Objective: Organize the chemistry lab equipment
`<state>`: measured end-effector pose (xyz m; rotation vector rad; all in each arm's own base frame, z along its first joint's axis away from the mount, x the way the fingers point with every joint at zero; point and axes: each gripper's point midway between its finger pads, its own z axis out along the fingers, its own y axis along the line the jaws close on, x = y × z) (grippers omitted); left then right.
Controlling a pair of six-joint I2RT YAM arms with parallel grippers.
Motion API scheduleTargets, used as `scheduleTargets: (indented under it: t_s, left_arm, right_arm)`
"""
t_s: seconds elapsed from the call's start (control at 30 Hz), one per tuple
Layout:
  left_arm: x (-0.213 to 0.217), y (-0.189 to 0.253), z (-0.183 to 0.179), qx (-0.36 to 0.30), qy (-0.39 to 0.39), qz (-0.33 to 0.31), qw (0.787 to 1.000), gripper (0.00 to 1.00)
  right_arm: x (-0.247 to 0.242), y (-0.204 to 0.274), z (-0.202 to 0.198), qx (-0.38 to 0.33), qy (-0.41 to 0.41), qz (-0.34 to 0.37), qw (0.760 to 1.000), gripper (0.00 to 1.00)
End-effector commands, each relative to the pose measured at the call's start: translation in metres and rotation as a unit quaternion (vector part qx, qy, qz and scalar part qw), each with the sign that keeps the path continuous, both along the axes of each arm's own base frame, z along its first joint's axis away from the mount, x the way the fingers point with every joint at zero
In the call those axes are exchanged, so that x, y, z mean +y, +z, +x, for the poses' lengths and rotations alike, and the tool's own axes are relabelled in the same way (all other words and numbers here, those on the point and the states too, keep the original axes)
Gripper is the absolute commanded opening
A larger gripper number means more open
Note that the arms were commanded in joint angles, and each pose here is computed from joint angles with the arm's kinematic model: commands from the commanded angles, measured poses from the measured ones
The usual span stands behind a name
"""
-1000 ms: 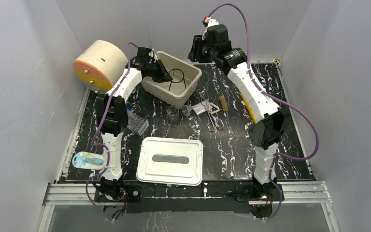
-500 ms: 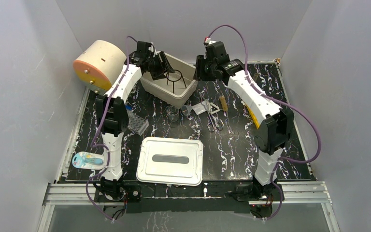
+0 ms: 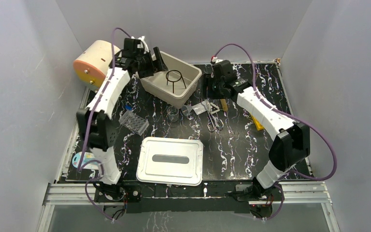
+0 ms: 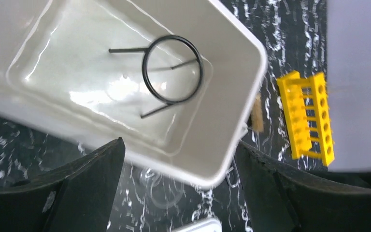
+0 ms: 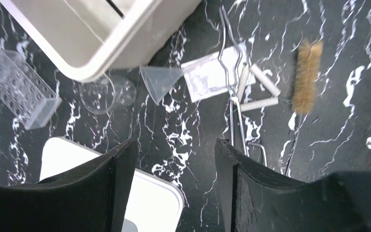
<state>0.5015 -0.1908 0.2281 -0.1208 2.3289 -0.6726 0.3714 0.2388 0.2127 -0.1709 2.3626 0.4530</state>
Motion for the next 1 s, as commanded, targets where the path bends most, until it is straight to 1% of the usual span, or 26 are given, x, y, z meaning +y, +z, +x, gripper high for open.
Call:
scheduleTargets:
  t_s: [0.0,0.13,0.27,0.33,0.43,0.47,0.6,0.8,0.87,0.97]
  left_arm:
    - [0.018,0.064,-0.055,-0.08,-0.032,0.018,0.996,0.84]
    - [0.017,0.045,-0.104,-0.062,-0.072,0.023,0.995,0.85]
    - [0.015,0.01,-0.144,-0.056,-0.116,0.079,0.989,0.85]
    - [0.018,-0.007,-0.154,-0.061,-0.119,0.113,0.985,0.88]
    - [0.013,-0.029,-0.163,-0.068,-0.135,0.13,0.98,0.96]
    - [0.009,-0.037,-0.164,-0.073,-0.139,0.131,0.979,0.98]
    - [-0.007,-0.069,-0.167,-0.093,-0.151,0.131,0.975,0.98]
    - [-0.031,-0.093,-0.146,-0.151,-0.131,0.131,0.971,0.98]
    - [-0.038,-0.105,-0.142,-0.159,-0.132,0.142,0.968,0.97]
    - [-0.041,-0.113,-0.132,-0.169,-0.118,0.148,0.967,0.88]
  right_arm:
    - [0.014,0.005,-0.006,-0.018,0.008,0.046,0.999,0.68]
    - [0.02,-0.009,-0.01,0.0,0.001,0.059,0.998,0.68]
    - [0.023,-0.019,-0.011,0.011,-0.003,0.07,0.998,0.68]
    - [0.023,-0.023,-0.013,0.016,-0.009,0.074,0.997,0.68]
    - [0.021,-0.031,-0.016,0.02,-0.024,0.085,0.996,0.68]
    - [0.019,-0.033,-0.017,0.021,-0.034,0.088,0.995,0.69]
    - [0.016,-0.045,-0.023,0.033,-0.045,0.093,0.994,0.69]
    - [0.009,-0.056,-0.029,0.043,-0.055,0.089,0.994,0.69]
    - [0.006,-0.06,-0.031,0.047,-0.06,0.088,0.993,0.69]
    - [0.002,-0.062,-0.032,0.049,-0.063,0.087,0.993,0.69]
